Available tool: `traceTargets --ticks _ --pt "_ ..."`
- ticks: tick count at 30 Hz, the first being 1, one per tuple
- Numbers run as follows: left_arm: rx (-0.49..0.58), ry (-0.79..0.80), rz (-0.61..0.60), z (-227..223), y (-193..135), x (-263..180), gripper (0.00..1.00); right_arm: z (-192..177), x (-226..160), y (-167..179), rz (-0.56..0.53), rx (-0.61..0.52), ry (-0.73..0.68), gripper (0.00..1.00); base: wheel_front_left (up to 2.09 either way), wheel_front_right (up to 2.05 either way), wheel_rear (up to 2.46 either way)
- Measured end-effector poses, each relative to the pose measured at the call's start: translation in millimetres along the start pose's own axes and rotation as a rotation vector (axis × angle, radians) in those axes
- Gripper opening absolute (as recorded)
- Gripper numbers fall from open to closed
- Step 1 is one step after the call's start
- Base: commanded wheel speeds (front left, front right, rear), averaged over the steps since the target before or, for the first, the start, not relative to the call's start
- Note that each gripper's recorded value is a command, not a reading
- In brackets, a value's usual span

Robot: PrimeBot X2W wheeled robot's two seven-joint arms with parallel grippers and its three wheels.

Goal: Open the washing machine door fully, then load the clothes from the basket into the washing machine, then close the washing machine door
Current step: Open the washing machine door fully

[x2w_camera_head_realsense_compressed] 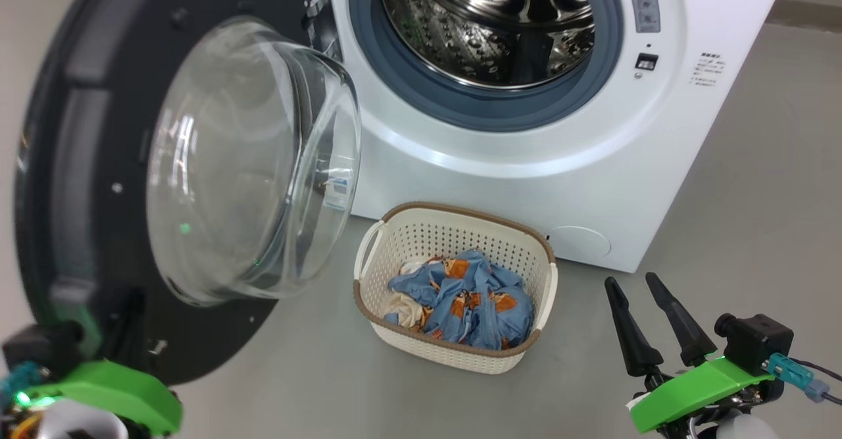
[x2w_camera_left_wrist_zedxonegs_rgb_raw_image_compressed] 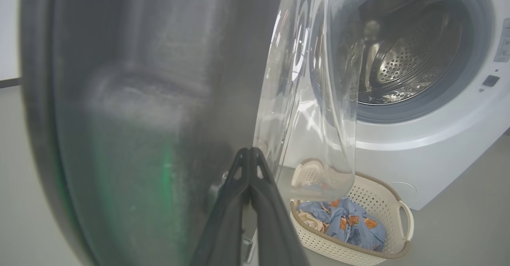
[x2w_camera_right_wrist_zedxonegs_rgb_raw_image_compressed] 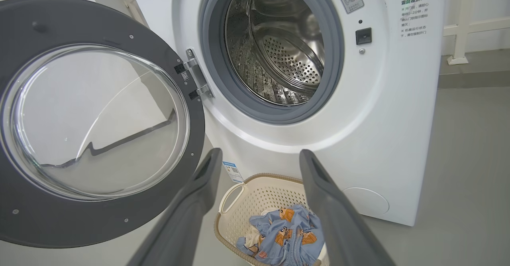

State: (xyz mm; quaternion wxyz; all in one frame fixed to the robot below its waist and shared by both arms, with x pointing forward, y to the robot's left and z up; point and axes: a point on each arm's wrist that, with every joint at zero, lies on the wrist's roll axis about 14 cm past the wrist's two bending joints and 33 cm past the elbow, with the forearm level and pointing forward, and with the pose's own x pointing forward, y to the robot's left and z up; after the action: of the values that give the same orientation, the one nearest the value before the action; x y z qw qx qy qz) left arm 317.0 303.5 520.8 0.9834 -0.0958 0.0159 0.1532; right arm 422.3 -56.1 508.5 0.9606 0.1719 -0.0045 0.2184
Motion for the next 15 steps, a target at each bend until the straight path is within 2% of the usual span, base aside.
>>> traceTargets --ticks 9,15 --pt "0.019 0.045 0.109 4 48 24 0.0 -9 17 0 0.008 0.021 0.01 1.0 0.0 0.0 0.0" --pt "0.075 0.093 0.139 2 70 43 0.0 -17 31 -4 0.013 0.022 0.021 1.0 0.0 0.0 0.0"
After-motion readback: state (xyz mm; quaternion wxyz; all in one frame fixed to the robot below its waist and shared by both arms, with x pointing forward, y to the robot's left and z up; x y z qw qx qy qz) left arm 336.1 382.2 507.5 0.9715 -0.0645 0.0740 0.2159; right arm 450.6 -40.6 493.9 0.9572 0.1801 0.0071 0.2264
